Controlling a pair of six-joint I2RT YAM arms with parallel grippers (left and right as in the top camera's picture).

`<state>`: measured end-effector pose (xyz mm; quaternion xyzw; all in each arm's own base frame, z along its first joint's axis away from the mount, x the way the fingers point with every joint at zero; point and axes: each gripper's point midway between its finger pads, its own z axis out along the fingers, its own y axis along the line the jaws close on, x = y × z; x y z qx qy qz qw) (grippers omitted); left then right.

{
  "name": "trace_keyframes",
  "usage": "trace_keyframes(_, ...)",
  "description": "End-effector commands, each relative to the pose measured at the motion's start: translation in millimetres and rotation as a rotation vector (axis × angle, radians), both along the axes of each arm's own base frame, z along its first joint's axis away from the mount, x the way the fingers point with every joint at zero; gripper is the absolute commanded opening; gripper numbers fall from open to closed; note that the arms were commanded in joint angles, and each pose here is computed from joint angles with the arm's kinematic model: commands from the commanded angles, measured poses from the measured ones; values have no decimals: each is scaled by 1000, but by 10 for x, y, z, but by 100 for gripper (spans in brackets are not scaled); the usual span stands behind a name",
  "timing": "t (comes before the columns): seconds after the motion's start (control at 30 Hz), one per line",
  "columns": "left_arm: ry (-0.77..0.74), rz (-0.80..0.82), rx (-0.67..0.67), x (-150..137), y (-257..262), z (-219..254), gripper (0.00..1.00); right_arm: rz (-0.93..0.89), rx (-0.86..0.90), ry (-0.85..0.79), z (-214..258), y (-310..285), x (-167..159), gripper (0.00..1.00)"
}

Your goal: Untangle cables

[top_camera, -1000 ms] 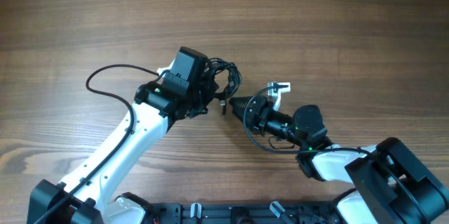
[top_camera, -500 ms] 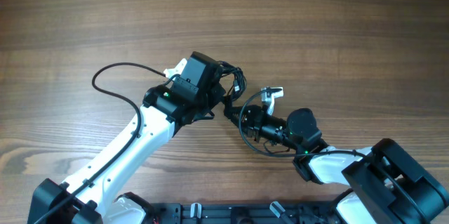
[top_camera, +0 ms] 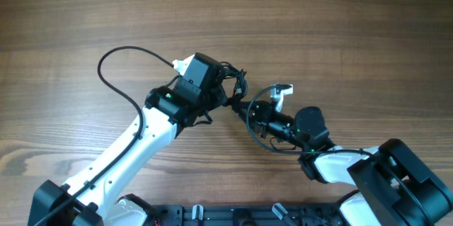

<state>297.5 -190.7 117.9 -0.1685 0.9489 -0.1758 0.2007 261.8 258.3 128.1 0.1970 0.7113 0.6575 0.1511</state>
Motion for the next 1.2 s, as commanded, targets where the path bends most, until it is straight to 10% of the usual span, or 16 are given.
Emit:
trace_keyframes(0.0,-34,-157,45,-160,-174,25,4,-106,-9,-29,17,-136,213,5)
trace_keyframes(0.57,-38,-535,-24,-616,-731,68,4,-236,-139,69,-373,-319,340,8)
trace_keyframes(1.17,-53,-363,-144,-148,-230,272,4,-106,-87,-162,122,-298,269,80)
